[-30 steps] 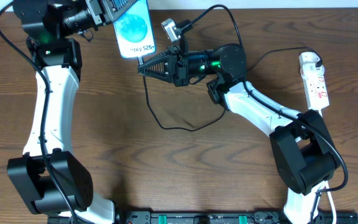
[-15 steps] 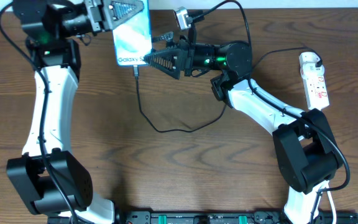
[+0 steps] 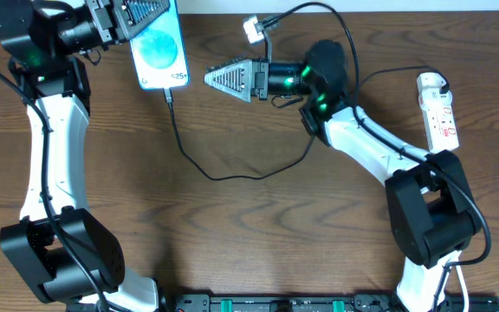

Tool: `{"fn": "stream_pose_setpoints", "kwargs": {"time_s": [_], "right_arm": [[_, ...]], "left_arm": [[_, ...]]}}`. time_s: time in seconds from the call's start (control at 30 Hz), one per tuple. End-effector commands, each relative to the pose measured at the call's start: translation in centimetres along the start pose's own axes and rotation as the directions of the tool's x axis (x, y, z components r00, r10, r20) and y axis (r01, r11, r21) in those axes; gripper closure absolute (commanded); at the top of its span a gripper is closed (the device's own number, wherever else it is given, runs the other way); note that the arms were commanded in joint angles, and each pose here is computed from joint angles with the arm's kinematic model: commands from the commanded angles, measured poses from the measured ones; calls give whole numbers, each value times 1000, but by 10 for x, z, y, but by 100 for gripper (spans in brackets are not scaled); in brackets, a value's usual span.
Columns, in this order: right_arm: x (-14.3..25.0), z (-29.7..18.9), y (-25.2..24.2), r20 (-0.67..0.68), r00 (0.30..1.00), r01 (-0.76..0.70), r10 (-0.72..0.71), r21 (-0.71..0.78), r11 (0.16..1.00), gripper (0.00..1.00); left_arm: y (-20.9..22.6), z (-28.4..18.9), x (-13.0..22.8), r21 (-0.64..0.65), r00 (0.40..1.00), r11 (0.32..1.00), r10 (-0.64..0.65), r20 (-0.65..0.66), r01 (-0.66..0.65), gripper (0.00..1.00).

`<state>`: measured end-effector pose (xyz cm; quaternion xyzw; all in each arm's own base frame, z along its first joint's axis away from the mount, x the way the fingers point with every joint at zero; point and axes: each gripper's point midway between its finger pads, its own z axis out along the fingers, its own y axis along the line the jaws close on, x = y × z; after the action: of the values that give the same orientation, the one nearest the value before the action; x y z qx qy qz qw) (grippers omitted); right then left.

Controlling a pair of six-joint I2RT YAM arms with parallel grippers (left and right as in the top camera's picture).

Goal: Plug charger to phone and switch on socket
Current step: 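Release the connector and move the right gripper toward the power strip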

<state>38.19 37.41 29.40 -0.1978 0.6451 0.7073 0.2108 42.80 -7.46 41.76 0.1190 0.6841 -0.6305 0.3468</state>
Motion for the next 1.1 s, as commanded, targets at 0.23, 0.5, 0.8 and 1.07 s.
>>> {"fn": "stream_pose_setpoints", "kwargs": {"time_s": [0.23, 0.5, 0.8, 1.07], "right_arm": [[9, -24, -63, -2, 998, -55, 57, 233, 971, 1], [21, -84, -128, 112, 985, -172, 131, 645, 745, 1], [17, -165, -108, 227, 973, -220, 26, 898, 381, 1], [12, -215, -44, 264, 959, -238, -103, 948, 212, 1]], "left_arm": [[-7, 0, -1, 5, 1000, 1000, 6, -7, -6, 93], [-7, 0, -1, 4, 1000, 1000, 6, -7, -6, 93], [-9, 15, 6, 30, 999, 999, 17, -37, -16, 93], [21, 28, 18, 10, 1000, 1000, -28, 3, 28, 93]]}}
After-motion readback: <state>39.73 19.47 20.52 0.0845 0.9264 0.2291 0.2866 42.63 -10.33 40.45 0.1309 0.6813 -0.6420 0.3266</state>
